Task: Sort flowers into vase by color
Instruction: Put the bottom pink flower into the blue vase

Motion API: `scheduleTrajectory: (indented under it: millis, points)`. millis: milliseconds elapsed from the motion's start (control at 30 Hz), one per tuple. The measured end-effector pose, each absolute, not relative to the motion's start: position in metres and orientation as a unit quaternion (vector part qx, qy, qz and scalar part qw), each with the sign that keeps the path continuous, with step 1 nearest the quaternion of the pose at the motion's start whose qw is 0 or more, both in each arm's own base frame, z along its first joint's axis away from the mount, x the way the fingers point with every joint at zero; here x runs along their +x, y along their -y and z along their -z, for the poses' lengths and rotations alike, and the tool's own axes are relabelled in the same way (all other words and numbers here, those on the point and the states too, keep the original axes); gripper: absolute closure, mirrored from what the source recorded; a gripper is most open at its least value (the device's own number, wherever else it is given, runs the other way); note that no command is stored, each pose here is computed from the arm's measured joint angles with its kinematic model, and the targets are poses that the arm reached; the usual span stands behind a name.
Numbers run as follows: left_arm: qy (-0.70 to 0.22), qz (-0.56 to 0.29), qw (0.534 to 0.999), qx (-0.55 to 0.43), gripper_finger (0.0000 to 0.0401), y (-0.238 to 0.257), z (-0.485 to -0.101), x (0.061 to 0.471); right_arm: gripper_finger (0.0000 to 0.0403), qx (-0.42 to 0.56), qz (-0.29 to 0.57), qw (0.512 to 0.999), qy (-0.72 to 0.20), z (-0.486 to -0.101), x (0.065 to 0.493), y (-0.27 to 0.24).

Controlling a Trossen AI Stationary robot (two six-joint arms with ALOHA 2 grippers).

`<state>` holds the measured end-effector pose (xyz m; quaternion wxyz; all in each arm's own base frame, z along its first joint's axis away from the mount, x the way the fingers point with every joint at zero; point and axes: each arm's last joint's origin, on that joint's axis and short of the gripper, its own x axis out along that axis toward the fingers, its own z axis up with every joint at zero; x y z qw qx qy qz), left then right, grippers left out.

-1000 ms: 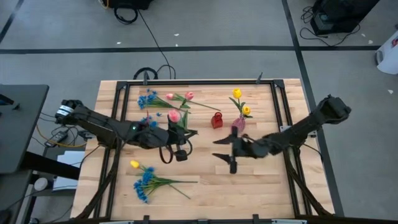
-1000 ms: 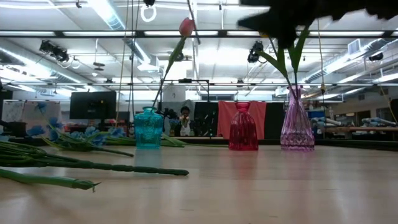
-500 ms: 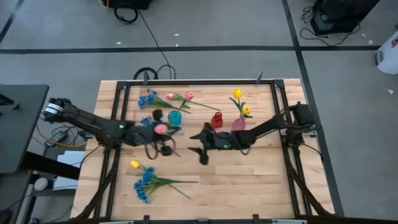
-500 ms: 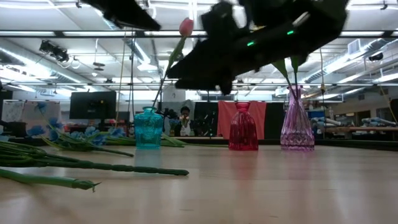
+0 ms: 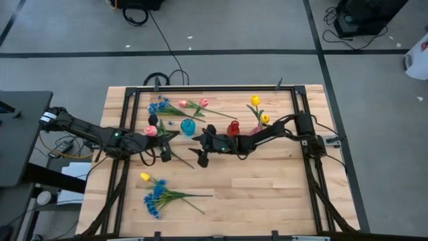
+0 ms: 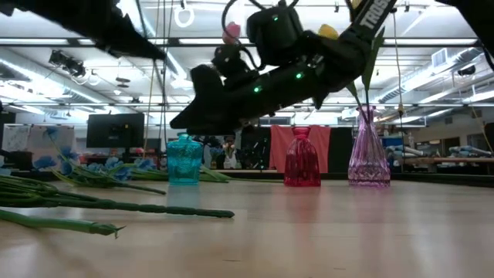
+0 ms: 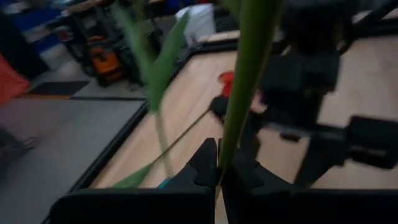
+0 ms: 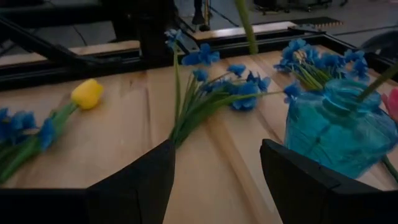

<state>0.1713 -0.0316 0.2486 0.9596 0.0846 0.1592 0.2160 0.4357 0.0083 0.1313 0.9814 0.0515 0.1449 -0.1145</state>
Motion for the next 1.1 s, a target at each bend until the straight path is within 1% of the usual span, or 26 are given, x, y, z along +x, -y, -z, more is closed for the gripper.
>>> scheduleTrajectory:
  millis: [100, 333, 733, 900, 1100]
  points:
    - [-0.158, -0.242, 0.954, 0.085, 0.0387, 0.03, -0.248, 0.173, 0.0158, 0.049, 0.127, 0.979, -0.151, -0.124, 0.441, -0.003]
    - [-0.168, -0.256, 0.947, 0.096, 0.0387, 0.026, -0.246, 0.174, 0.0158, 0.031, 0.174, 0.972, -0.153, -0.117, 0.442, 0.003]
    - [-0.176, -0.297, 0.933, 0.102, 0.0387, 0.009, -0.246, 0.178, 0.0158, 0.035, 0.175, 0.973, -0.145, -0.118, 0.443, 0.006]
    - [-0.178, -0.284, 0.938, 0.087, 0.0387, 0.0, -0.242, 0.188, 0.0158, 0.043, 0.173, 0.971, -0.157, -0.116, 0.442, 0.003]
    - [-0.177, -0.271, 0.941, 0.096, 0.0387, -0.009, -0.238, 0.202, 0.0158, 0.057, 0.176, 0.963, -0.198, -0.109, 0.439, 0.002]
